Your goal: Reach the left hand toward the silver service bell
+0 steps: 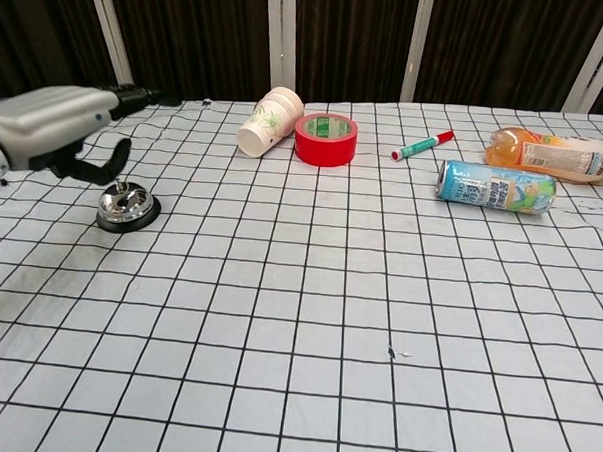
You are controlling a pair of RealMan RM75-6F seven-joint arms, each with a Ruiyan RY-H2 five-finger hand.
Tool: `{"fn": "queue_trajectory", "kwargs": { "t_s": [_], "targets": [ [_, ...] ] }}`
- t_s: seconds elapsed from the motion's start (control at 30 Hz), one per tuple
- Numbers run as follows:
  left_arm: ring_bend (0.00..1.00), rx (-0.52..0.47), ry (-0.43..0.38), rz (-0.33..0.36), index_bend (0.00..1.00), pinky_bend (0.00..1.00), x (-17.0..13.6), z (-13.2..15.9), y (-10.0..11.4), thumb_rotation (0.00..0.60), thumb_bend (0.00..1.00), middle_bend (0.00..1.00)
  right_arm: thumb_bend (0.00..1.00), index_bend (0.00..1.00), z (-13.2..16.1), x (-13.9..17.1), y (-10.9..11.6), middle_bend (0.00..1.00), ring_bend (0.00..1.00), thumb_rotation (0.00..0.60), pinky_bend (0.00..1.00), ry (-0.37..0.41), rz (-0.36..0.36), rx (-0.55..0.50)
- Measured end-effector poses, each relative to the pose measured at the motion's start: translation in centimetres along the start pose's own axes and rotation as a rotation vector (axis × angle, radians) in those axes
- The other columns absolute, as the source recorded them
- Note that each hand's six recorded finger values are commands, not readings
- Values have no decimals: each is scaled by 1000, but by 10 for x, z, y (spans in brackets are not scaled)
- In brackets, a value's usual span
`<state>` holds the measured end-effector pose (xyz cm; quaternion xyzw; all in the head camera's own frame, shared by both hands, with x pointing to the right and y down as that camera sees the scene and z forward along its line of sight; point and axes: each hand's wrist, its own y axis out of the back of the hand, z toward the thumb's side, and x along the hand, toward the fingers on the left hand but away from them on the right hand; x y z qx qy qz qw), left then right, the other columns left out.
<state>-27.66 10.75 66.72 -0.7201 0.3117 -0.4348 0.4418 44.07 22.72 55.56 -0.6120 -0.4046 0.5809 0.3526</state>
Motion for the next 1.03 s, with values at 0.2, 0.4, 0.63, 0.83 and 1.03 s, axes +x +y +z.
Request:
{"fn": "queue_trajectory", "kwargs": {
  "t_s": [0.2,0.4,0.63,0.83,1.03],
  "targets": [
    [0,101,124,-2,68,47,-65,-33,43,600,1000,51,389,88,2,1,-1,5,19,600,95,4,2,3],
    [0,115,273,16,67,47,-128,-68,53,600,1000,50,389,88,4,1,-2,5,19,600,95,7,5,7],
    [0,65,370,74,57,47,-179,-98,58,600,1000,50,390,89,5,1,-3,5,19,600,95,9,8,10],
    [0,63,367,106,57,47,-188,-99,65,600,1000,50,390,88,6,1,-4,5,19,600,95,11,8,12],
    [0,68,386,137,57,47,-198,-103,74,600,1000,50,389,88,5,-1,-5,5,19,600,95,4,10,12]
  ]
}}
